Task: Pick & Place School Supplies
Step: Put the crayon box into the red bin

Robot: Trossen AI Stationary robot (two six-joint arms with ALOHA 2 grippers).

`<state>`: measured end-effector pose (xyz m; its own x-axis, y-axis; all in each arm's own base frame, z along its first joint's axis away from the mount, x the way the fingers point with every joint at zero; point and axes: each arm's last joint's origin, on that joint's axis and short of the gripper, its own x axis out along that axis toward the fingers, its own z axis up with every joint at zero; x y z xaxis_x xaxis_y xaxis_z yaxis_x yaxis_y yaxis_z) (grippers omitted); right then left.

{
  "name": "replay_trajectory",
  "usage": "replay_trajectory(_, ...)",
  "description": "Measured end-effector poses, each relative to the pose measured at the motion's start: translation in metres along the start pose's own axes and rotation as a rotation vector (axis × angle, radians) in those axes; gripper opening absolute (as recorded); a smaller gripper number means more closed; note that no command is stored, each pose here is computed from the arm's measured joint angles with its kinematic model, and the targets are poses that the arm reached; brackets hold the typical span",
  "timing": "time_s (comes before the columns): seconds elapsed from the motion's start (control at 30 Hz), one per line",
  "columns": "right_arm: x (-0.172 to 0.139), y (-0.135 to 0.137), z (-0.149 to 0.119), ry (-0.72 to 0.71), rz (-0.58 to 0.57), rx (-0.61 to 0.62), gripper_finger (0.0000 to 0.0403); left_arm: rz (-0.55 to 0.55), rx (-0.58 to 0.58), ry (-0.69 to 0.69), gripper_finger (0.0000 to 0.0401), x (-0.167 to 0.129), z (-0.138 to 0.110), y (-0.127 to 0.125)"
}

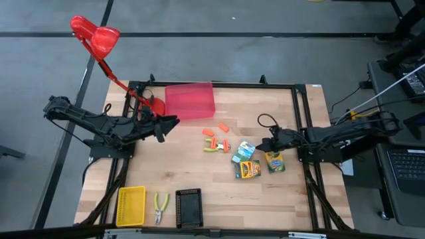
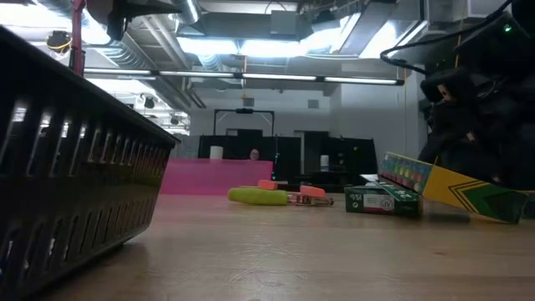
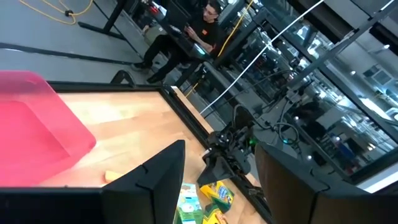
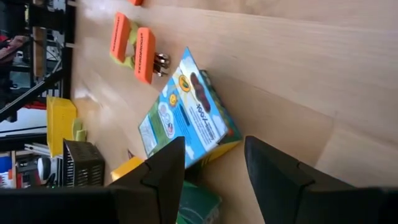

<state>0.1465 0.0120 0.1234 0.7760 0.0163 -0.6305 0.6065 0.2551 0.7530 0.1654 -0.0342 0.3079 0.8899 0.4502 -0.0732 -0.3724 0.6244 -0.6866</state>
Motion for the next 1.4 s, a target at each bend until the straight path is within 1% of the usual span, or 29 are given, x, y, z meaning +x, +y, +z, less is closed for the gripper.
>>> replay_trajectory(0.23, 0.008, 0.001, 0.0, -0.002, -0.008, 0.005, 0.0171, -0.021, 0.017, -0.022, 0.0194, 0.0, 0.003, -0.003)
replay_trajectory(0.33, 0.011, 0.001, 0.0, -0.001, -0.035, 0.002, 0.0171, -0.021, 0.021, -0.022, 0.0194, 0.0, 0.003, -0.003)
replay_trajectory(0.6, 0.022, 0.01, 0.007, -0.023, -0.102, -0.056, 0.0171, -0.022, 0.024, -0.021, 0.0194, 0.0, 0.003, -0.003)
replay_trajectory(0.77, 0.03, 0.015, 0.009, 0.021, -0.123, -0.077, 0.0165, -0.025, 0.023, -0.018, 0.0194, 0.0, 0.003, -0.003)
replay_trajectory(0.83, 0.033, 0.017, 0.008, 0.043, -0.124, -0.092, 0.0149, -0.025, 0.02, -0.018, 0.0194, 0.0, 0.003, -0.003)
replay_trajectory(0.9, 0.035, 0.021, 0.008, 0.051, -0.12, -0.106, 0.012, -0.025, 0.016, -0.018, 0.0194, 0.0, 0.003, -0.003)
replay_trajectory(1.03, 0.036, 0.035, 0.009, 0.031, -0.086, -0.163, 0.0027, -0.026, 0.013, -0.018, 0.0194, 0.0, 0.003, -0.003)
replay_trajectory(1.07, 0.036, 0.039, 0.01, 0.02, -0.076, -0.177, 0.0014, -0.026, 0.013, -0.018, 0.0194, 0.0, 0.003, -0.003)
replay_trajectory(1.23, 0.035, 0.06, 0.015, -0.022, -0.039, -0.203, 0.0006, -0.026, 0.013, -0.018, 0.0194, 0.0, 0.003, -0.003)
replay_trajectory(1.4, 0.03, 0.1, 0.025, -0.072, 0.051, -0.276, 0.0004, -0.028, 0.009, -0.02, 0.0194, 0.0, 0.003, -0.003)
